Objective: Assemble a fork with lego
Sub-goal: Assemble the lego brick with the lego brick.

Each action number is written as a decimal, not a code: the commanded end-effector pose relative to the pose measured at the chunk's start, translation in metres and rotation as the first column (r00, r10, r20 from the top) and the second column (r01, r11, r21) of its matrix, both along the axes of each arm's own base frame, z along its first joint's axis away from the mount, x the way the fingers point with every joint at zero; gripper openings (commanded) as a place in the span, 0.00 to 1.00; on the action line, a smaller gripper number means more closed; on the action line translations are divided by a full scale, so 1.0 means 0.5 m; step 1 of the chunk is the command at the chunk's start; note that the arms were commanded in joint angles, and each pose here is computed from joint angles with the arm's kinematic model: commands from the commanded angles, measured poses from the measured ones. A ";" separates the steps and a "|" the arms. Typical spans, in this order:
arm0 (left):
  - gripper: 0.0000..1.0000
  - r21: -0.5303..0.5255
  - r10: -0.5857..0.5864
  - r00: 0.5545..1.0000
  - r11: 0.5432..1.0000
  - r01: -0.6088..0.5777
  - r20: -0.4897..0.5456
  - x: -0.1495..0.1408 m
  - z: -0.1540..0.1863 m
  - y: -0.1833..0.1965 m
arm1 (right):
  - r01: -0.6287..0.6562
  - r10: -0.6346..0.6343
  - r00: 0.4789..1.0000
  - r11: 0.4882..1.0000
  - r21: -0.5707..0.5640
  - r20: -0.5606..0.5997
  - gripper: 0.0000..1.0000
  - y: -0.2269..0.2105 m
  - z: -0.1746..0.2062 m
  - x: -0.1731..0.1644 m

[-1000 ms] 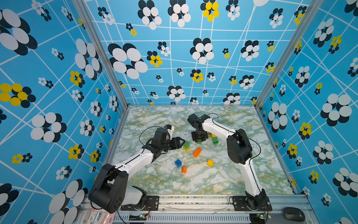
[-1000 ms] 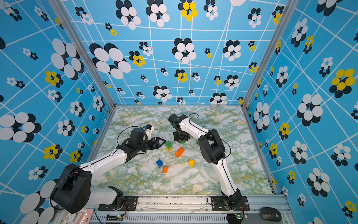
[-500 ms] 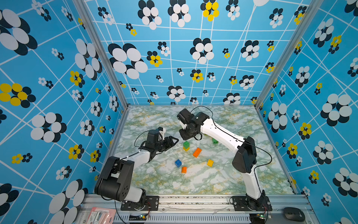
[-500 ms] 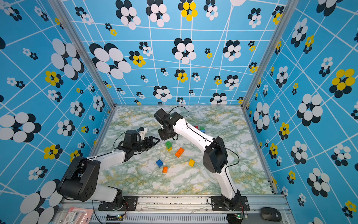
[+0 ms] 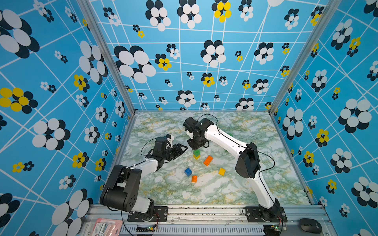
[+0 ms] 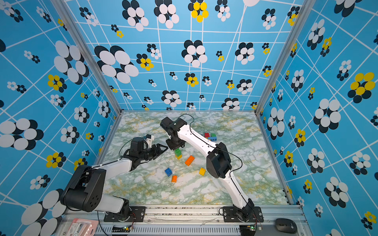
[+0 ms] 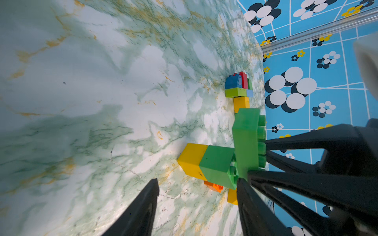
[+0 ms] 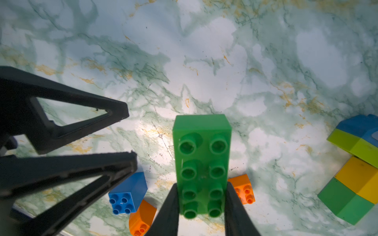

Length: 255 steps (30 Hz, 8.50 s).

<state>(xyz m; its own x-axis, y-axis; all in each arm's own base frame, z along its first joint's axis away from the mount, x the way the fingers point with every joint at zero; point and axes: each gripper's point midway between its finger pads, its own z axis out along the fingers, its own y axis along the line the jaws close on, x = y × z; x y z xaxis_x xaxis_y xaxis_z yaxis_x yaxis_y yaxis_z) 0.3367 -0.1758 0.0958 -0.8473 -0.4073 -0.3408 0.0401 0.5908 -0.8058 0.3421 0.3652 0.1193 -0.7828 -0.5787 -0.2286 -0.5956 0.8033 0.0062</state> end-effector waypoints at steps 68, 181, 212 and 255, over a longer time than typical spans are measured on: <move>0.55 0.037 -0.054 0.998 0.998 0.055 -0.044 -0.016 -0.058 -0.027 | -0.093 0.016 0.963 0.956 -0.277 -0.270 0.03 -0.037 -0.177 -0.088; 0.54 0.038 -0.126 0.991 0.991 0.129 -0.053 0.008 -0.083 -0.105 | -0.144 0.025 0.936 0.937 -0.319 -0.350 0.00 -0.039 -0.301 -0.127; 0.54 -0.005 -0.245 0.969 0.970 0.245 -0.023 -0.025 -0.073 -0.164 | 0.014 -0.116 0.955 0.937 -0.350 -0.274 0.00 -0.079 -0.164 -0.101; 0.53 0.030 -0.207 0.978 0.978 0.208 -0.019 -0.035 -0.061 -0.157 | -0.137 0.088 0.978 0.954 -0.266 -0.188 0.00 -0.120 -0.164 -0.158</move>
<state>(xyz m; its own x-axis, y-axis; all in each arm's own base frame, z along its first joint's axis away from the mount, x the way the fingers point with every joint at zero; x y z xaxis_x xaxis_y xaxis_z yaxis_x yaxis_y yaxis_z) 0.3079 -0.2562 0.0493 -0.9335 -0.1949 -0.3011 0.1300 0.5985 -0.7905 0.2941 0.3149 0.1018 -0.7066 -0.7009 -0.0978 -0.6893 0.7129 -0.1288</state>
